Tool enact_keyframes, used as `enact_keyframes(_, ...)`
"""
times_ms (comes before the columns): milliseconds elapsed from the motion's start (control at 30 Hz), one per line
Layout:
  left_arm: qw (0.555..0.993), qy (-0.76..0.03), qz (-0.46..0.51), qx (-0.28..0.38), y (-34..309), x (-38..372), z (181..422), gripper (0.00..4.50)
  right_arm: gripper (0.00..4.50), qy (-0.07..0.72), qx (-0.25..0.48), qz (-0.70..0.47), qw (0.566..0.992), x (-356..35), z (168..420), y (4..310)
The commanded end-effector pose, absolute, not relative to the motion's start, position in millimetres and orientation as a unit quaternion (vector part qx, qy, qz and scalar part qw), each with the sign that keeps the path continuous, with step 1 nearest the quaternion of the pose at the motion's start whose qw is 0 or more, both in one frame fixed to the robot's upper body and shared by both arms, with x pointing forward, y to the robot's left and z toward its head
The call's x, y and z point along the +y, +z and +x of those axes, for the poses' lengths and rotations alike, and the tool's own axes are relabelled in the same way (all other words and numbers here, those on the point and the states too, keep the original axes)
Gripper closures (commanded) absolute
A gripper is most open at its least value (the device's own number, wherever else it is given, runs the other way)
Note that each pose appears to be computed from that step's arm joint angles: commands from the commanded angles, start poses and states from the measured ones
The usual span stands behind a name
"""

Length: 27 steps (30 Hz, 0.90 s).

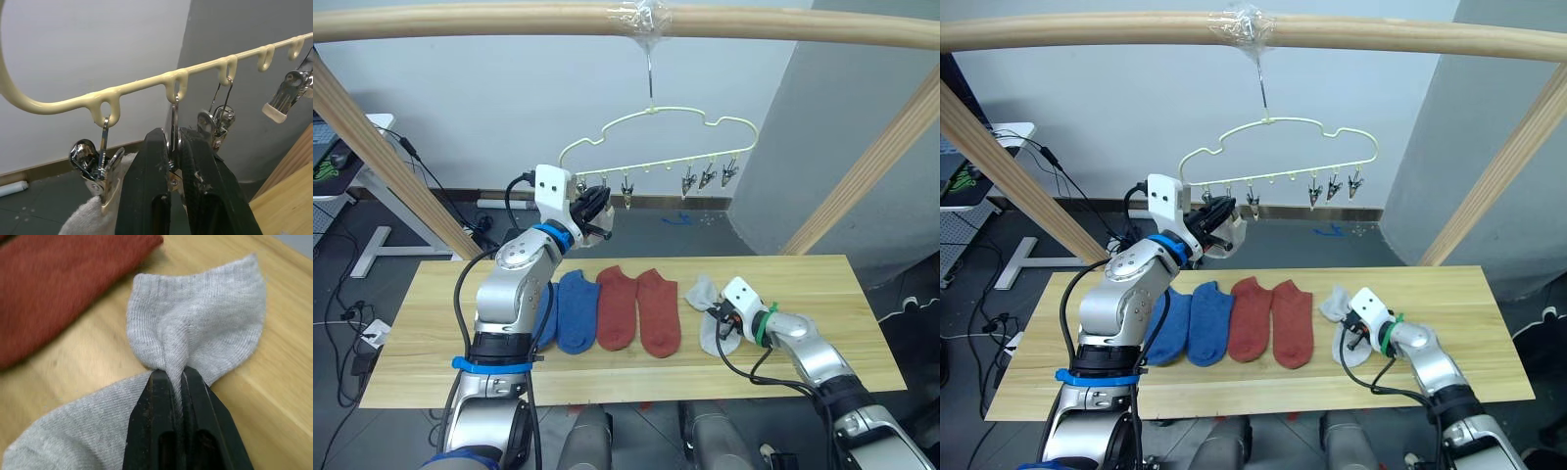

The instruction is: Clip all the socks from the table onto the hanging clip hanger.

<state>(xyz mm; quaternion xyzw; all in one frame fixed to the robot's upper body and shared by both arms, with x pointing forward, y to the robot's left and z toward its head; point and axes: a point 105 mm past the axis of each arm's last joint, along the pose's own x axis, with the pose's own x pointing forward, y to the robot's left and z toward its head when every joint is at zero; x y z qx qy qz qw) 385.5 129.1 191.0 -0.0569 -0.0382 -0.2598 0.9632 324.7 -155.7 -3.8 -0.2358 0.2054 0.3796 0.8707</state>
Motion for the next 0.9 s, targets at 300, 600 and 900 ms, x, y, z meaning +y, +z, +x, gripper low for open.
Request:
enact_keyframes(300,0.876,-0.313,-0.354,0.097,193.9,138.2,372.6,4.44,4.48,0.490,-0.079,-0.426,0.756,-85.5,296.7,111.8)
enact_keyframes(600,0.820,-0.357,-0.432,0.120,206.5,132.1,361.9,4.44,4.48,0.490,-0.160,-0.446,0.732,-46.5,297.7,149.9)
enact_keyframes(900,0.818,-0.368,-0.424,0.123,208.2,124.7,355.4,4.44,4.48,0.480,-0.182,-0.446,0.733,-33.3,308.6,167.2)
